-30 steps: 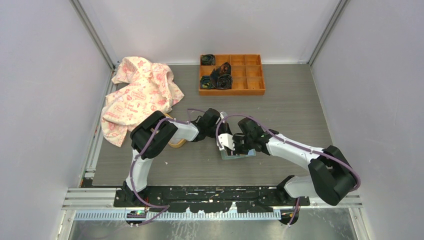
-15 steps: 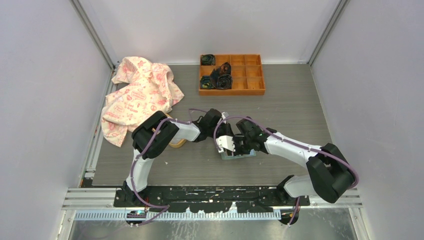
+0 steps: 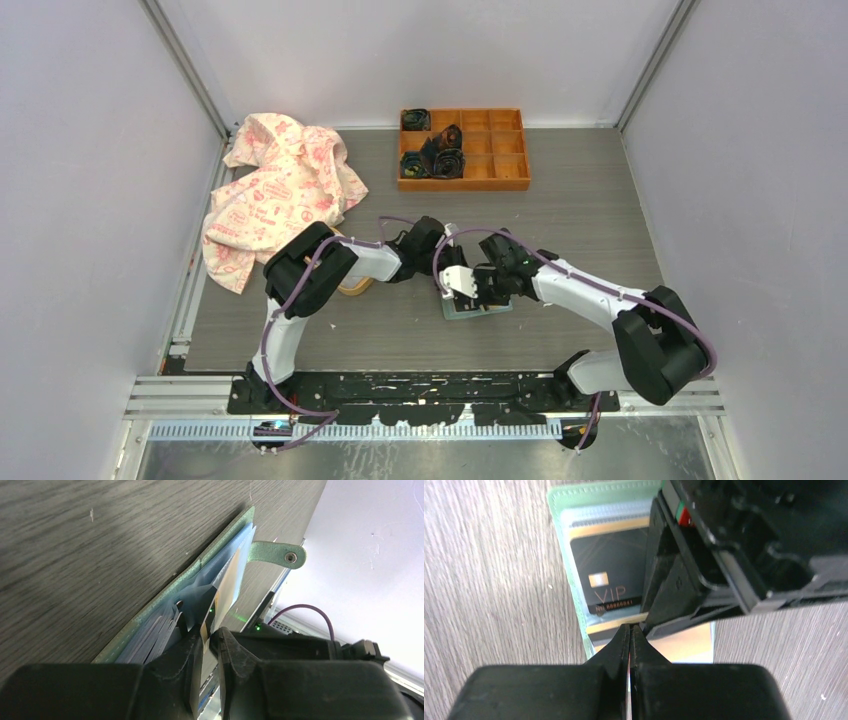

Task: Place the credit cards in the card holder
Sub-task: Insert the credit card into the card holder.

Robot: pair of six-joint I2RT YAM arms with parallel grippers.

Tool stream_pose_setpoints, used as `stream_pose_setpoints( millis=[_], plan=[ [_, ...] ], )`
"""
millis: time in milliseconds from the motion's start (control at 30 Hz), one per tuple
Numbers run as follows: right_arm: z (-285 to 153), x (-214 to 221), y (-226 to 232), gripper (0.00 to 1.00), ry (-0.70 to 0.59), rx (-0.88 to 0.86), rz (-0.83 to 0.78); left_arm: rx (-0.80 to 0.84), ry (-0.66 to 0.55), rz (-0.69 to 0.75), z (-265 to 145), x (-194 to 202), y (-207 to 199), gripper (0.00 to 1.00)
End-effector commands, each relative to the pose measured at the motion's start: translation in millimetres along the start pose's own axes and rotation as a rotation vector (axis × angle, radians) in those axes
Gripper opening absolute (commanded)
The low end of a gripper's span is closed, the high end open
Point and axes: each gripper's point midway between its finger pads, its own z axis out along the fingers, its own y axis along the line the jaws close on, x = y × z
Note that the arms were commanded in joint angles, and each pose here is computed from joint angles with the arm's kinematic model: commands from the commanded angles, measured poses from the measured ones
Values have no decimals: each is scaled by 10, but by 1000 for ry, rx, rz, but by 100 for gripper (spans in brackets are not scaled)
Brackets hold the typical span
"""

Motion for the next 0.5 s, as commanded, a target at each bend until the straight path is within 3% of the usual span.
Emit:
stream_pose_setpoints(
  millis=[0,167,367,467],
  plan=[
    [-92,119,-153,1,62,50,4,-164,27,-48,-18,127,472,20],
    [-124,102,-181,1,46,58,26,-159,6,-30,-78,80,403,21],
    [-324,-194,-96,2,-165,14,106,-154,-32,12,-179,23,283,23],
    [-361,-229,-100,2,-194,17,113,-159,-46,24,-225,-1,244,23]
  ],
)
